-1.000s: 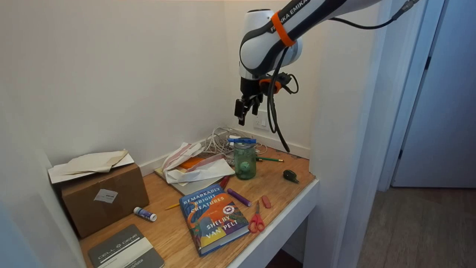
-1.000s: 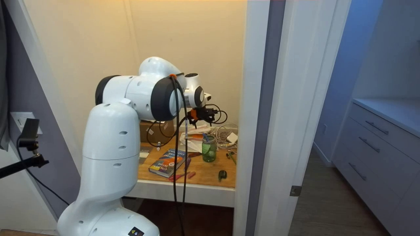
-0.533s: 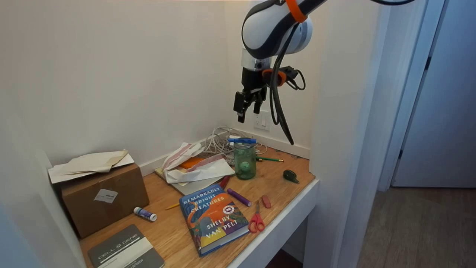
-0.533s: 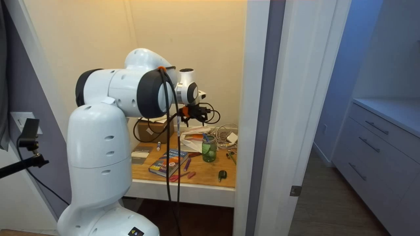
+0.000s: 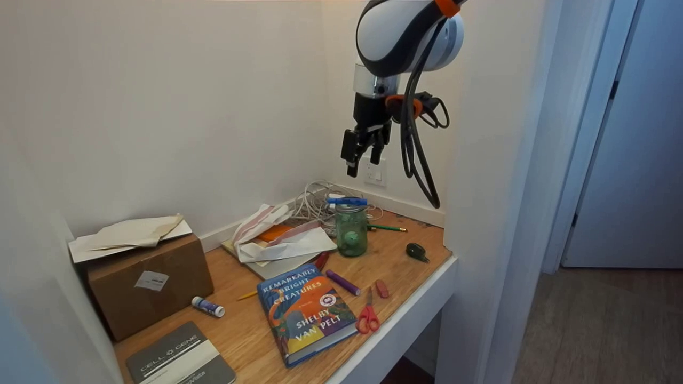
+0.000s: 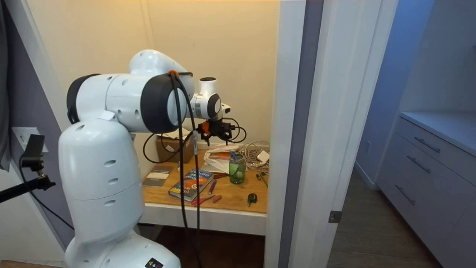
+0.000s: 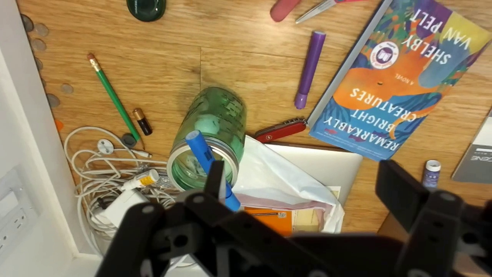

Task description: Put the purple marker on the table then put the blue marker on top of the glass jar

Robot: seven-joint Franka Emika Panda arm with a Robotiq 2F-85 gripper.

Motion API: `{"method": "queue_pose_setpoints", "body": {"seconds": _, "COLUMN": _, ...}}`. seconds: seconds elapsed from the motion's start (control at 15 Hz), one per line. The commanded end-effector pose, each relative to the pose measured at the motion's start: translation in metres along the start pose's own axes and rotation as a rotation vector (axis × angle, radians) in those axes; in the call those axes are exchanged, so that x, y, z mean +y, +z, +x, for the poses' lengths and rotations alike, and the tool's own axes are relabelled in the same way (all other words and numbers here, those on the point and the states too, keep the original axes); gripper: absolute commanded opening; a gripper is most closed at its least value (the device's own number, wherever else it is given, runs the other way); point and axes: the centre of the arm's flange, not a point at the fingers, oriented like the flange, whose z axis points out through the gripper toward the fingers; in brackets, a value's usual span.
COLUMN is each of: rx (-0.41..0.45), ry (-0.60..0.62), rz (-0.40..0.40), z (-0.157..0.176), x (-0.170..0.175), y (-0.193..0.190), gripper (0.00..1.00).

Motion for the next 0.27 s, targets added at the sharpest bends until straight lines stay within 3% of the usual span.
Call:
{"method": "queue_pose_setpoints", "body": {"seconds": 0.0, "rx": -0.002, "ry": 0.006, "rz": 0.021, "z": -0.020, "x": -0.004, "y": -0.011, "gripper": 1.00}}
{"method": "queue_pose_setpoints", "body": {"seconds": 0.07, "rx": -0.001, "ry": 0.003, "rz": 0.002, "z": -0.004, "x": -0.001, "y": -0.002, "gripper": 1.00}}
{"method": "queue_pose_setpoints", "body": {"seconds": 0.2, "rx": -0.001, "ry": 0.002, "rz": 0.001, "z": -0.005, "x": -0.002, "y": -0.003, "gripper": 1.00}}
